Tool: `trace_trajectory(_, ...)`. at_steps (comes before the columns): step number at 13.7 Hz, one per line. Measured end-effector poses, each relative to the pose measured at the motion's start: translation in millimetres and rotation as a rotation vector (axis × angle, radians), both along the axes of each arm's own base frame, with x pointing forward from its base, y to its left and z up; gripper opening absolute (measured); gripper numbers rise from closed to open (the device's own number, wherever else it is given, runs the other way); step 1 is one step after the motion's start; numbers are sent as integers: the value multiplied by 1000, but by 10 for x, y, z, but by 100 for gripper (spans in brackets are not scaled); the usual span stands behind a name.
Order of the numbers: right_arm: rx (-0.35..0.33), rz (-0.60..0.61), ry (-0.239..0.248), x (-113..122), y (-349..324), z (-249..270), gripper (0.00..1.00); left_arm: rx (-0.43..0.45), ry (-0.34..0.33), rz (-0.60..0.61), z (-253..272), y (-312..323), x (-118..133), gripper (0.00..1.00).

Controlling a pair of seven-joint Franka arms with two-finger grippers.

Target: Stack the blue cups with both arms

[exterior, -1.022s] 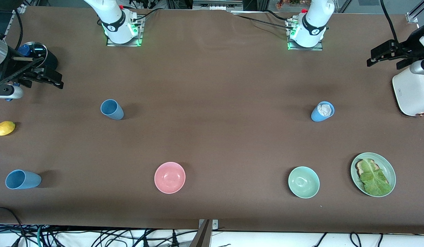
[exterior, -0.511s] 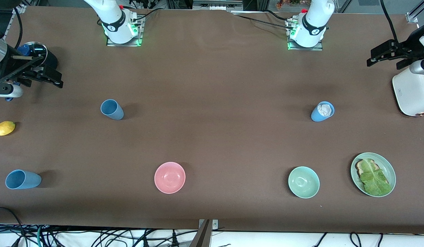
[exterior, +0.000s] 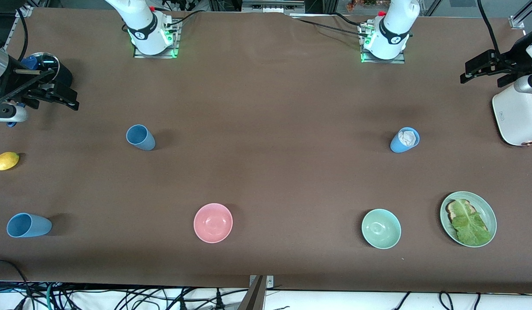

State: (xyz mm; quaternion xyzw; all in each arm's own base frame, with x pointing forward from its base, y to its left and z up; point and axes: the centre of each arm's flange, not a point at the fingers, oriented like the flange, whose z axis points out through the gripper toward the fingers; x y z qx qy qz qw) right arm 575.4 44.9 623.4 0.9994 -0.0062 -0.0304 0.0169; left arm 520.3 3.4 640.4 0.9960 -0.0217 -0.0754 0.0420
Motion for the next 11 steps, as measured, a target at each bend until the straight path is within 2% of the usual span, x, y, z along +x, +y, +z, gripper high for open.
trace_trajectory(11, 5, 5, 0, -7, 29, 5, 100, 0, 0, 0, 0, 1, 0, 100)
